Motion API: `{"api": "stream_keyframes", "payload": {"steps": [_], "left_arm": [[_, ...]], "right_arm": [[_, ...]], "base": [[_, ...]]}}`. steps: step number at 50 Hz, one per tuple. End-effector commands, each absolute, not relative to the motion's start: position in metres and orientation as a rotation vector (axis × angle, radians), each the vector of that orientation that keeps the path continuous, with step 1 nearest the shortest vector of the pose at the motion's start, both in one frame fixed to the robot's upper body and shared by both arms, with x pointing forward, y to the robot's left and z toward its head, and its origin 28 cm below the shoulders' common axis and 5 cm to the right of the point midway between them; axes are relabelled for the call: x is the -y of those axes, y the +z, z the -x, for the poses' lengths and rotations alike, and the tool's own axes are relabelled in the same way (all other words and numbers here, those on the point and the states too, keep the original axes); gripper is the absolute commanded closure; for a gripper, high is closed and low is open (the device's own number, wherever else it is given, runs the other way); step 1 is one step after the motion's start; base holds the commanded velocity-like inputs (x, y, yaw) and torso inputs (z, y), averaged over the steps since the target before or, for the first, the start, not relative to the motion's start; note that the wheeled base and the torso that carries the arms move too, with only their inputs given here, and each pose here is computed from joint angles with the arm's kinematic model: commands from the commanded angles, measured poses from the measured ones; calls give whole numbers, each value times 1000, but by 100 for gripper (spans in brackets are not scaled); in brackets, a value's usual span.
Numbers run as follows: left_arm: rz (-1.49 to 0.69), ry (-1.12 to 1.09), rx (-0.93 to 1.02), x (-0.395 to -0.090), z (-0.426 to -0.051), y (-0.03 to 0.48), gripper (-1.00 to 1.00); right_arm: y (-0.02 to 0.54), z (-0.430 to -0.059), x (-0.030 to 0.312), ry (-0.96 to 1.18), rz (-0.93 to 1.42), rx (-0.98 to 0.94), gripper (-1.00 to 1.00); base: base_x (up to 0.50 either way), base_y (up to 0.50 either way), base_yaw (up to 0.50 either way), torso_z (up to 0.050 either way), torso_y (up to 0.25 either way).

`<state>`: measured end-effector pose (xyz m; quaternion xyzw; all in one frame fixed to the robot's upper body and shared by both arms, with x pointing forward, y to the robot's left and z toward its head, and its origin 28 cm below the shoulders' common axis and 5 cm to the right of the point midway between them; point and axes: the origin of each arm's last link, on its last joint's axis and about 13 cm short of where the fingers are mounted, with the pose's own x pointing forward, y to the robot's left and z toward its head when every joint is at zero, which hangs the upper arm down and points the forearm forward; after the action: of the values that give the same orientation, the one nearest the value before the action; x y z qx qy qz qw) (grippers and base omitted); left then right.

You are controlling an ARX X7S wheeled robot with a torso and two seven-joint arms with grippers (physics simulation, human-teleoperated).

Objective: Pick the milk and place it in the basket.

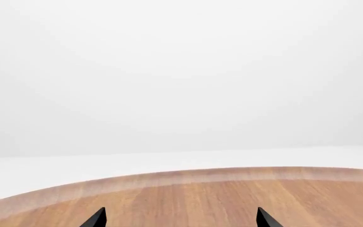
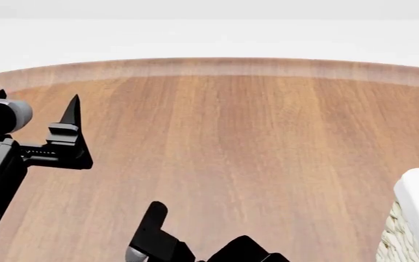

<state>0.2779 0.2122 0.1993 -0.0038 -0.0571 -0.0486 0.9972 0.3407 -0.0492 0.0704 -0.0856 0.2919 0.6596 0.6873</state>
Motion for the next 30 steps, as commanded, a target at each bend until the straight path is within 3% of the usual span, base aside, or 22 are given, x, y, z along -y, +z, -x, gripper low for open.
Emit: {"api": "stream_keyframes", "payload": {"steps": [1,9,17,30], "left_arm": [[7,-94,113,-214,-279,198,-100],[9,-88,111,-216,-280,198,-100],[3,-87,110,-215,-281,198,-100],[-3,-87,110,-215,-281,198,-100]], "right_arm": [[72,-342,54,1335,198,-631,100],[113,-363,100,732,7,-559,100],[177,-350,127,556,-11,-441,100],[263,-333,139,347,9,-407,100]], "base": [[0,0,0,0,0],[1,0,0,0,0],[0,0,0,0,0],[0,0,0,0,2]]}}
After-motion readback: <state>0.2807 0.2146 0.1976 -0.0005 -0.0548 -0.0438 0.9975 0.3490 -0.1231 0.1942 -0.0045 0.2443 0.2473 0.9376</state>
